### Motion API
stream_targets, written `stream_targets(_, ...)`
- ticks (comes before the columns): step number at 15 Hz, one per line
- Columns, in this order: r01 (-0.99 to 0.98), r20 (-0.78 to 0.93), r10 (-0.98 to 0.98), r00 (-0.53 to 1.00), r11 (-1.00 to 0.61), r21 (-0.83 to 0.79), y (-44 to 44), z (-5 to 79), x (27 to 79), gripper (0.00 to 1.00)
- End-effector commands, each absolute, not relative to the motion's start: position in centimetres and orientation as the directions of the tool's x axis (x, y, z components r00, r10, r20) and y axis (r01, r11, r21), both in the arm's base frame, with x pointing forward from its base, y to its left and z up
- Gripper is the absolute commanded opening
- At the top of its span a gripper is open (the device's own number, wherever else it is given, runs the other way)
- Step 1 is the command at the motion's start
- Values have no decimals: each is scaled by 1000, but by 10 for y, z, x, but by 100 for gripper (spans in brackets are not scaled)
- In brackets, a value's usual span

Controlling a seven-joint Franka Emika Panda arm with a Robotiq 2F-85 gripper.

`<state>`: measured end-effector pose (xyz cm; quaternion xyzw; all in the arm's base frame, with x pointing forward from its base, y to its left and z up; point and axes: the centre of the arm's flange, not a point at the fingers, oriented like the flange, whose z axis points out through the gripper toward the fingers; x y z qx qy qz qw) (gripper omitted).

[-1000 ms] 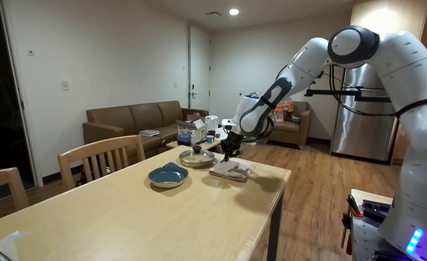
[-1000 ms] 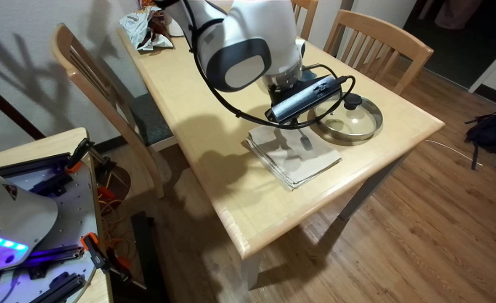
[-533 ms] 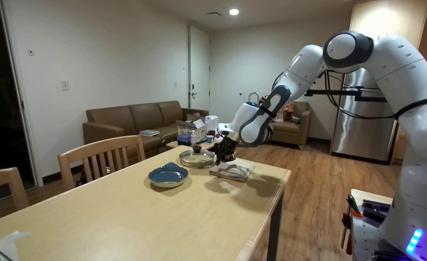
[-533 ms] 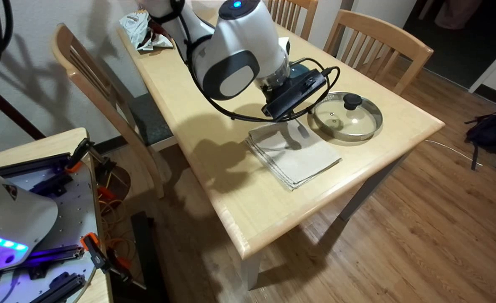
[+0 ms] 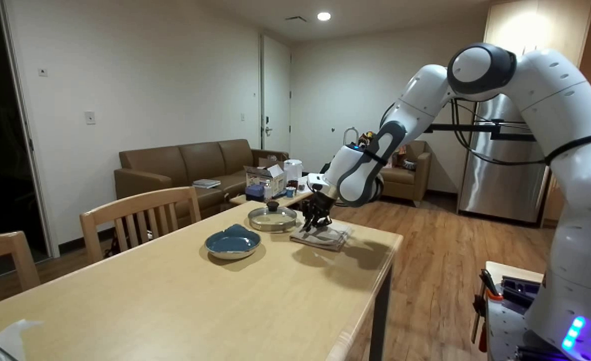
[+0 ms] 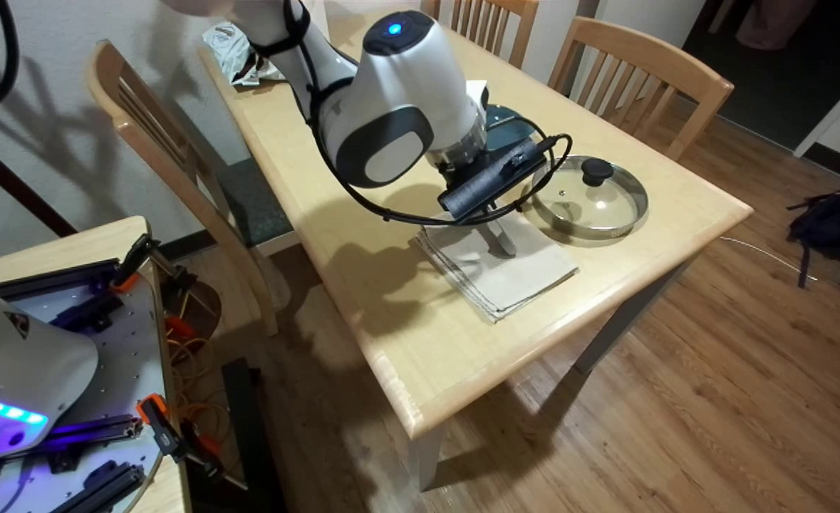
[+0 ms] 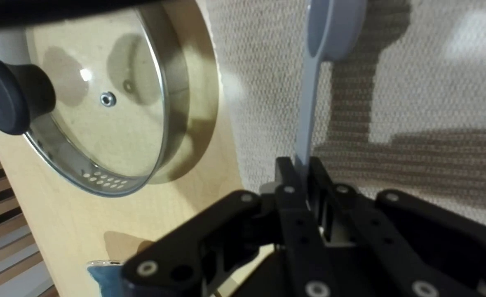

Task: Pick the object from the pan and put it on the cloth on the table

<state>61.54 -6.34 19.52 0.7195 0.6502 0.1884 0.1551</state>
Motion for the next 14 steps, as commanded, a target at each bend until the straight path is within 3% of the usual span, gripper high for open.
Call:
stream_targets(1, 870, 85, 991, 105, -133, 474, -72, 195, 603, 44)
stream_targets(5, 891, 115, 986, 121, -159, 425, -69, 197, 597, 69)
stream_targets(9, 972, 106, 985, 140, -157, 176, -50, 219, 588, 95)
stream_targets(12, 983, 51, 981, 185, -186, 3, -37, 248, 586, 100)
stream_targets(14, 986, 61, 985, 162, -165, 34, -37, 223, 584, 100)
